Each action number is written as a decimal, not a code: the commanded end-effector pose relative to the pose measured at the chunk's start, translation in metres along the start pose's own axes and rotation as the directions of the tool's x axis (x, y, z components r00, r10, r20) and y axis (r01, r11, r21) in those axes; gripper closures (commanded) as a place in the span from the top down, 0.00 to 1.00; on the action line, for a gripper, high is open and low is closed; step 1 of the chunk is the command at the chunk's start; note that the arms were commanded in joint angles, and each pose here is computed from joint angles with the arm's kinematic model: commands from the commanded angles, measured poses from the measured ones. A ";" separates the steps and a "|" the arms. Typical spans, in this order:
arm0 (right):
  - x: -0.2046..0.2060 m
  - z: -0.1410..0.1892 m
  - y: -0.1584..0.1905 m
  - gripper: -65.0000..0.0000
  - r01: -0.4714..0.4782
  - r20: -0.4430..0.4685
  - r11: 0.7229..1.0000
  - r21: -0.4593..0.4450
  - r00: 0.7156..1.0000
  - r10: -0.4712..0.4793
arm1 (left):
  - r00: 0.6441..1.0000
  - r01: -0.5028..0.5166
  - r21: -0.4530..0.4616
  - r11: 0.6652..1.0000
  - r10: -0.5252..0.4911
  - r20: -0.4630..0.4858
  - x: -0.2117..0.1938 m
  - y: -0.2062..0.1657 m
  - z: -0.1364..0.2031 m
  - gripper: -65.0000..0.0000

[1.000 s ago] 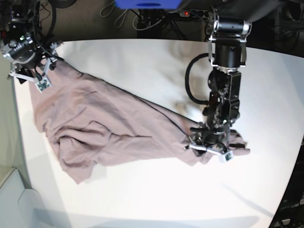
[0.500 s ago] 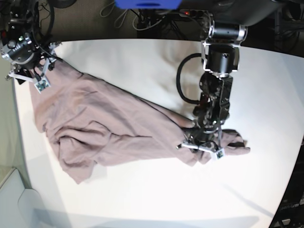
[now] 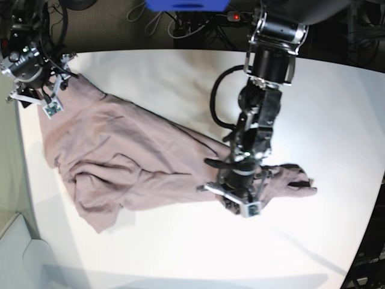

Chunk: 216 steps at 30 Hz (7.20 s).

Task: Layout the t-shirt on the table in an organized manner, then fold the t-shirt properly
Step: 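Grasp the shirt body near the sleeve with the left gripper, then drag the grasped fabric toward the collar with the left gripper, then release and move the left gripper to the shirt's side edge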

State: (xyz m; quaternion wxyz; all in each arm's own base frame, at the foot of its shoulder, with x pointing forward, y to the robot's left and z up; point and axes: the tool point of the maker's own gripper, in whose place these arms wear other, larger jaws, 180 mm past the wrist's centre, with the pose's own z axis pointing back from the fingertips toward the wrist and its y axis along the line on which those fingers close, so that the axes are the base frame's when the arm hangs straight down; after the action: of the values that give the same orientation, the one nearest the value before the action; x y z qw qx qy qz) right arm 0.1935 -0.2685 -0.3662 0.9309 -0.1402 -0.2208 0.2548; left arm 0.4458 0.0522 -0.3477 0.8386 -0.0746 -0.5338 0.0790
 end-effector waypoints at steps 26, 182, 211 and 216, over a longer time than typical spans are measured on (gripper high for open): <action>-0.003 0.005 -0.006 0.60 -0.009 0.001 1.000 -0.021 1.000 0.009 | 0.992 0.116 0.167 0.979 -0.123 0.031 0.082 -0.022 -0.072 0.01; 0.015 0.002 -0.002 0.60 0.083 0.058 0.996 -0.017 0.995 -0.082 | 0.889 -0.449 -0.133 0.884 0.428 -0.160 -0.001 0.092 0.169 0.51; 0.025 0.003 -0.010 0.60 0.083 0.083 0.996 -0.035 0.993 -0.080 | 0.922 -0.087 0.133 0.987 0.130 -0.364 -0.108 0.153 0.203 0.51; 0.030 0.003 -0.012 0.60 0.088 0.097 0.995 -0.038 0.992 -0.084 | 0.965 -0.086 0.115 0.990 0.112 -0.238 -0.060 0.150 0.202 0.51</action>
State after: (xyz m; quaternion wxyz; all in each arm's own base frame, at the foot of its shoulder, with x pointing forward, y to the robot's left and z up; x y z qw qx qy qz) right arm 0.2119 -0.2610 -0.3592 0.9335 -0.1320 -0.2552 0.2144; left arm 0.2255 0.1932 -0.3551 0.9008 -0.0663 -0.4050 0.1419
